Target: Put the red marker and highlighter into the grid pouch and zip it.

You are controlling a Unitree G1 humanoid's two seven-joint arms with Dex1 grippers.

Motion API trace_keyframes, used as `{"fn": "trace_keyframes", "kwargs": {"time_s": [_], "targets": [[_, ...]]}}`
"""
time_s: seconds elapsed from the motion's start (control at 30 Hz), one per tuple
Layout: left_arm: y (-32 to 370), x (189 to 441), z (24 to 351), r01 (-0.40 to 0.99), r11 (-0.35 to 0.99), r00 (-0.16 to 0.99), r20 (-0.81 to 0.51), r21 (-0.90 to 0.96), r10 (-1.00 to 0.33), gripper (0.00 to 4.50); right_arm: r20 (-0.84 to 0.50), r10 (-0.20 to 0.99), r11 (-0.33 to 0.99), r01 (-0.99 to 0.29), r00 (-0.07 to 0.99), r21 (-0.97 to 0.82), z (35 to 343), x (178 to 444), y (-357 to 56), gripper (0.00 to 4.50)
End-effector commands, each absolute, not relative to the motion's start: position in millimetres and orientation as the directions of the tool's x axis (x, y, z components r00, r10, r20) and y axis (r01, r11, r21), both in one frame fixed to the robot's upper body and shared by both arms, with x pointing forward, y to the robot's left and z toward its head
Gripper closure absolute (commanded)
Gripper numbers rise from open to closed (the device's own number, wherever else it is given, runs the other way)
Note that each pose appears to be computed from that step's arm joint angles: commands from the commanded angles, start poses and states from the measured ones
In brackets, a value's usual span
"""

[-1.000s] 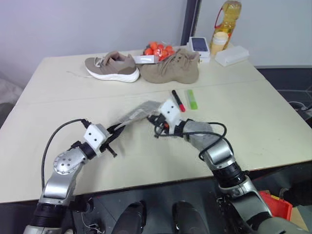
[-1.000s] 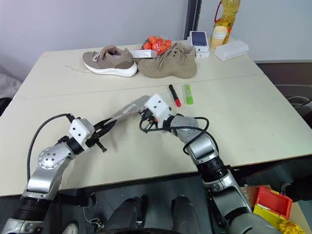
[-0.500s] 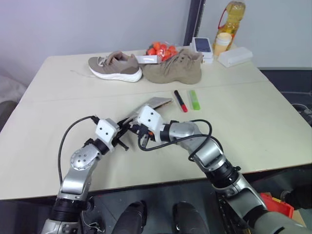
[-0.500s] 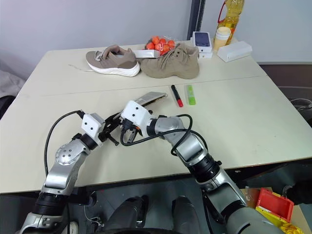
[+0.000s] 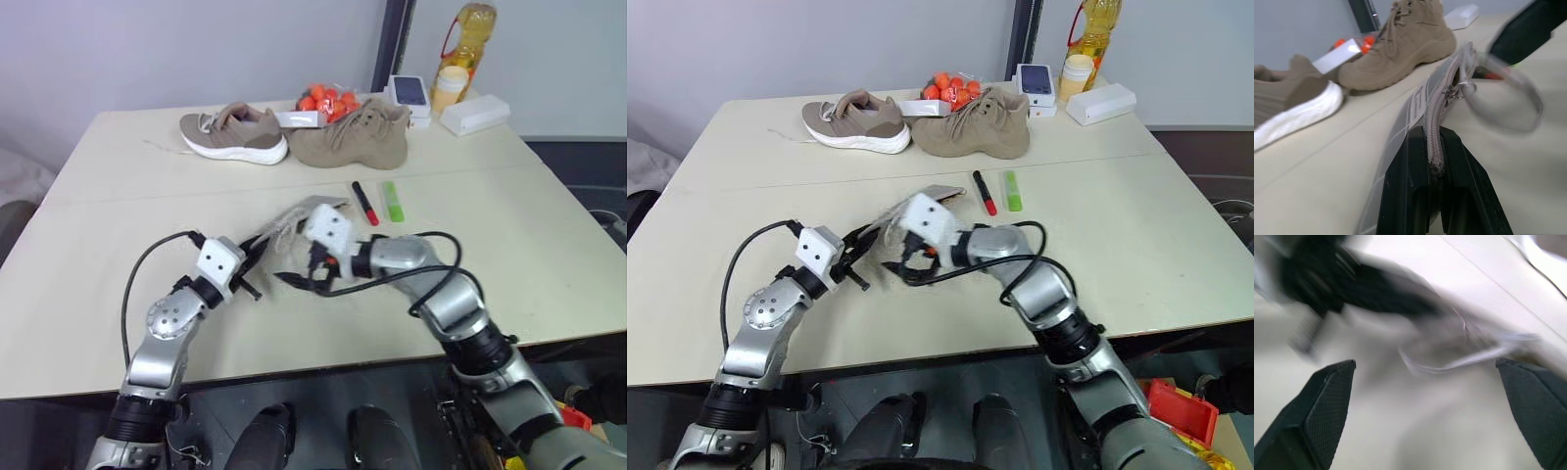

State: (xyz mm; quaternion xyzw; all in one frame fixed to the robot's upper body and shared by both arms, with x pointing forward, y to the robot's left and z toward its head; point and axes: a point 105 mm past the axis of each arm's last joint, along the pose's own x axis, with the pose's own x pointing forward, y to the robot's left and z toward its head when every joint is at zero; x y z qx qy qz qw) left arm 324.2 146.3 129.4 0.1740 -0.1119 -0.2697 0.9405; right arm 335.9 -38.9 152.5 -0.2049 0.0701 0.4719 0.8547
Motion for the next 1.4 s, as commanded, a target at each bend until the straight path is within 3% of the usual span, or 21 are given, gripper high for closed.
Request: {"fn": "trace_keyframes", "kwargs": {"time_s": [0.03, 0.23, 0.43, 0.53, 0.73, 0.77, 0.97, 1.17, 1.4], "targets": [[159.0, 328.7, 138.6, 0.385, 0.812, 0.857, 0.156, 0.438, -0.491, 4.50, -0.263, 0.645, 0.658, -0.697, 0.717, -0.286, 160.5, 368.0, -76.9, 0.04], [152.9, 333.4, 134.1, 0.355, 0.825, 0.872, 0.163, 0.441, -0.462, 4.50, -0.238, 0.432, 0.844, -0.483, 0.870, -0.232, 151.8, 410.7, -114.4, 0.04], [147.7, 332.9, 132.9, 0.348, 0.839, 0.875, 0.177, 0.419, -0.451, 4.50, -0.260, 0.347, 0.901, -0.397, 0.901, -0.175, 136.6, 432.9, -126.6, 0.04], [147.0, 331.7, 132.9, 0.345, 0.843, 0.876, 0.182, 0.412, -0.447, 4.50, -0.274, 0.354, 0.910, -0.396, 0.894, -0.119, 129.8, 435.5, -125.2, 0.90], [150.0, 331.1, 133.4, 0.333, 0.855, 0.882, 0.188, 0.397, -0.431, 4.50, -0.273, 0.367, 0.907, -0.407, 0.889, -0.107, 125.4, 433.3, -121.9, 4.14], [150.3, 331.5, 133.7, 0.332, 0.856, 0.883, 0.189, 0.395, -0.430, 4.50, -0.272, 0.367, 0.907, -0.407, 0.890, -0.108, 125.2, 432.8, -121.6, 4.26], [151.6, 334.9, 139.2, 0.330, 0.869, 0.882, 0.209, 0.369, -0.423, 4.50, -0.203, 0.422, 0.859, -0.461, 0.884, -0.223, 147.4, 419.8, -118.2, 4.25], [151.1, 336.9, 144.8, 0.359, 0.868, 0.865, 0.227, 0.342, -0.447, 4.50, -0.175, 0.601, 0.658, -0.607, 0.780, -0.445, 173.2, 375.2, -119.2, 4.25], [146.7, 335.2, 143.9, 0.421, 0.839, 0.835, 0.215, 0.344, -0.507, 4.50, -0.192, 0.665, 0.588, -0.664, 0.722, -0.461, 184.0, 352.6, -116.9, 4.25]]}}
